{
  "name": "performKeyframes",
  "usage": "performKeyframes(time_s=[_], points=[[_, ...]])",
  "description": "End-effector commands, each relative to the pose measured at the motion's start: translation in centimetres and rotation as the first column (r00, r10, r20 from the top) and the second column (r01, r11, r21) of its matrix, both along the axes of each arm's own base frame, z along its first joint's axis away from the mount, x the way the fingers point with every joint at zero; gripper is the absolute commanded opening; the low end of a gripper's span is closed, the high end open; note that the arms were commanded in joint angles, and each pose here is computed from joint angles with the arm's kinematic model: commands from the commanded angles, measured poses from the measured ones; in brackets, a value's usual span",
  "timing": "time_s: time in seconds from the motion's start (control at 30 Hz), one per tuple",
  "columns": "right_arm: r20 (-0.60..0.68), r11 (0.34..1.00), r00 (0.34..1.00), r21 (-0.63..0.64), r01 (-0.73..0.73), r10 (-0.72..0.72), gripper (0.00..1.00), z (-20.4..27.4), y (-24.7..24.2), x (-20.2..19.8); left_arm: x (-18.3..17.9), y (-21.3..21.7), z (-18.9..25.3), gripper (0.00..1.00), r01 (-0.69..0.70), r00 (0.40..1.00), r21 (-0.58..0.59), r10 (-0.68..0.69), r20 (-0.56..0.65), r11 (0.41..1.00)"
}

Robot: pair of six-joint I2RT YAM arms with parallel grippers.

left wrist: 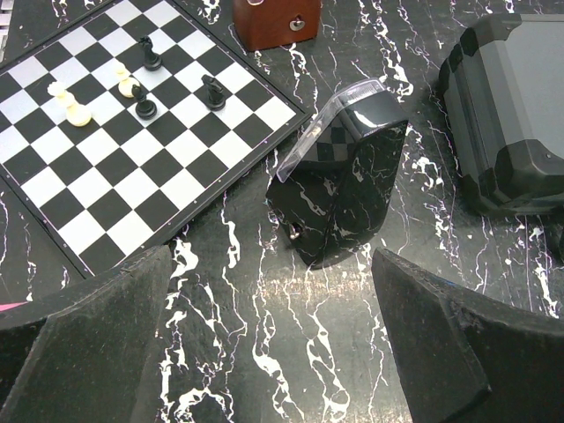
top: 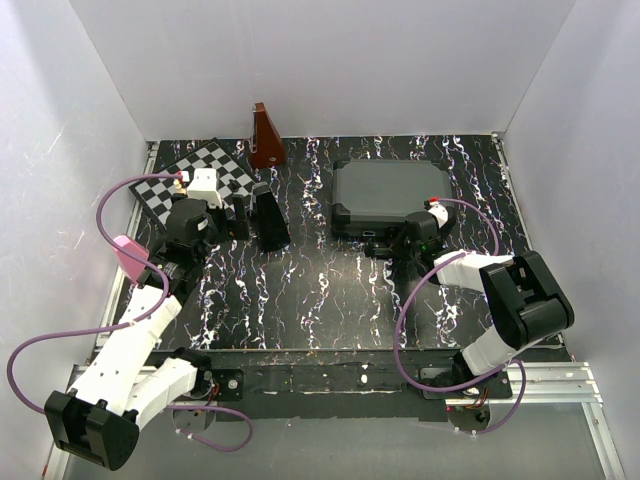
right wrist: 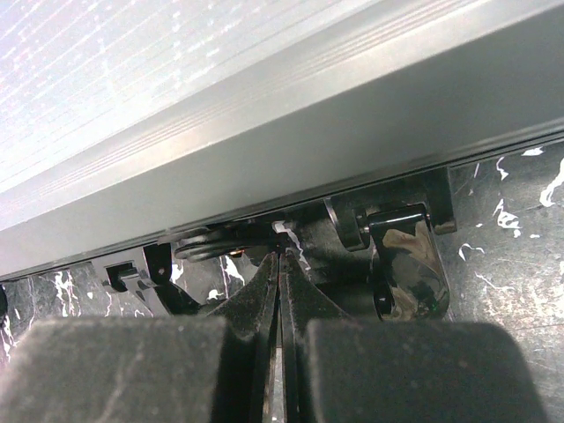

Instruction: Pack up texas hold em set

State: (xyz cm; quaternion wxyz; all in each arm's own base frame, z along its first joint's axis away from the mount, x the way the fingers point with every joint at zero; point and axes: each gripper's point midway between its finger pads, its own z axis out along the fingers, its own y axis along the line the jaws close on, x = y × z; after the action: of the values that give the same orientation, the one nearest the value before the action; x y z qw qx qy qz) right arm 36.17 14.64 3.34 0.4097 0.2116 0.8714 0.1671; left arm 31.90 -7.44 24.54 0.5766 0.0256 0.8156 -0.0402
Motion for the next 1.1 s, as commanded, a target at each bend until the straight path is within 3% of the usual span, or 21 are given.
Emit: performKeyframes(time_s=[0.0, 0.4, 1.07], points=[[0.094, 0.997, 0.992, 0.007, 0.082, -0.082, 0.04, 0.6, -0.5, 3.1, -0.1, 0.3, 0.5, 0.98, -0.012, 1.000, 0.008, 0.012, 0.021, 1.000], [0.106, 0.994, 0.989, 0.005, 0.106, -0.106, 0.04, 0.4, -0.8, 3.5, 0.0, 0.4, 0.4, 0.98, -0.014, 1.000, 0.012, 0.014, 0.017, 1.000], [0.022, 0.980, 0.981, -0.028, 0.195, -0.194, 0.01, -0.8, -1.4, 4.6, 0.0, 0.7, 0.3, 0.98, -0.029, 1.000, 0.024, 0.028, 0.013, 0.999]])
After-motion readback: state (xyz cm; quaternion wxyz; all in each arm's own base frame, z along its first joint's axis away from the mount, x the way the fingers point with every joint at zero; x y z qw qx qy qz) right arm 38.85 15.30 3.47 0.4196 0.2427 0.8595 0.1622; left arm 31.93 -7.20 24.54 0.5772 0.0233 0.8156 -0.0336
